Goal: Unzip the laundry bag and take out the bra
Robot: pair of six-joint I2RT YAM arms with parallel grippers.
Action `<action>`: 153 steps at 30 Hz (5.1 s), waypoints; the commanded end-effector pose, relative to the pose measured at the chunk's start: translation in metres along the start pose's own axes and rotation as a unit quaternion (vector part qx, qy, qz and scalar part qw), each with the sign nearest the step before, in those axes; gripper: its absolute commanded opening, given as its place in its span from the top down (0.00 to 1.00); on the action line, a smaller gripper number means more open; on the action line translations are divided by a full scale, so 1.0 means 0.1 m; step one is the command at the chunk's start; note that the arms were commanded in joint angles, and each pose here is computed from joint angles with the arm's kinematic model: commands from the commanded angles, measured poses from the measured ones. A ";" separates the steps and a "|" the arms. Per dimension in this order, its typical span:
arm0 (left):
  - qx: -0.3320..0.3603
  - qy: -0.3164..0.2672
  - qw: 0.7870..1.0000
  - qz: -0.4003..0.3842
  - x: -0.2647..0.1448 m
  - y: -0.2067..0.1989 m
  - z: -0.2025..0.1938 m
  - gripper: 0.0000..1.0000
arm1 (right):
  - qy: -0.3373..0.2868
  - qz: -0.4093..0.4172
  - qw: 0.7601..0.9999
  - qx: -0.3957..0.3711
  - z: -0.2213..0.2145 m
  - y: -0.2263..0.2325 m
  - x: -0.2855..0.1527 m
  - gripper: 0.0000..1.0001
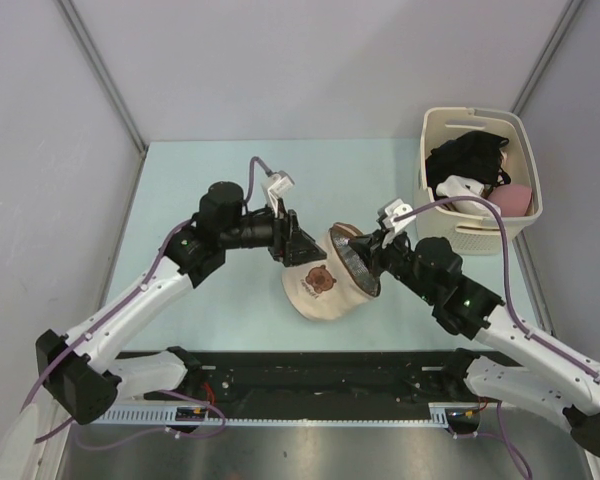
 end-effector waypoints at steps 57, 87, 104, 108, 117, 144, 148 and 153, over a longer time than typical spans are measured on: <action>0.154 0.044 0.987 -0.028 0.03 0.33 -0.41 0.60 | 0.015 0.286 0.954 -0.084 0.17 0.26 -0.16 1.00; 0.131 0.041 0.989 0.049 0.14 0.61 -0.25 1.00 | -0.052 0.436 0.891 -0.111 0.51 0.71 -0.92 1.00; 0.084 0.027 0.980 0.176 0.16 0.89 0.12 0.54 | -0.090 0.203 0.975 0.019 0.72 0.29 -0.42 1.00; 0.101 -0.037 0.949 0.295 -0.38 0.70 0.39 0.06 | -0.090 0.094 0.986 0.104 0.68 0.06 -0.13 1.00; 0.035 -0.065 0.987 0.139 -0.35 0.06 0.24 0.15 | -0.075 0.013 0.986 0.149 0.42 0.15 0.31 1.00; 0.426 -0.063 0.898 -0.089 -0.04 -0.08 0.20 0.00 | 0.038 0.325 0.945 0.022 0.38 0.39 -0.26 1.00; 0.414 -0.064 0.900 -0.124 0.06 -0.13 0.21 0.03 | 0.043 0.324 0.945 0.033 0.38 0.39 -0.21 1.00; 0.372 -0.020 0.911 -0.176 0.21 -0.15 0.03 0.27 | 0.039 0.321 0.946 0.037 0.41 0.39 -0.20 1.00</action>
Point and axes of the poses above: each gripper's point midway between its finger pads, its own x axis out along the fingers, its own y axis along the line the jaws close on, z = x × y, the point moved 6 cm from there along -x, back along the fingers, and after that the axes turned 12 degrees about x, right-handed, at the moved point
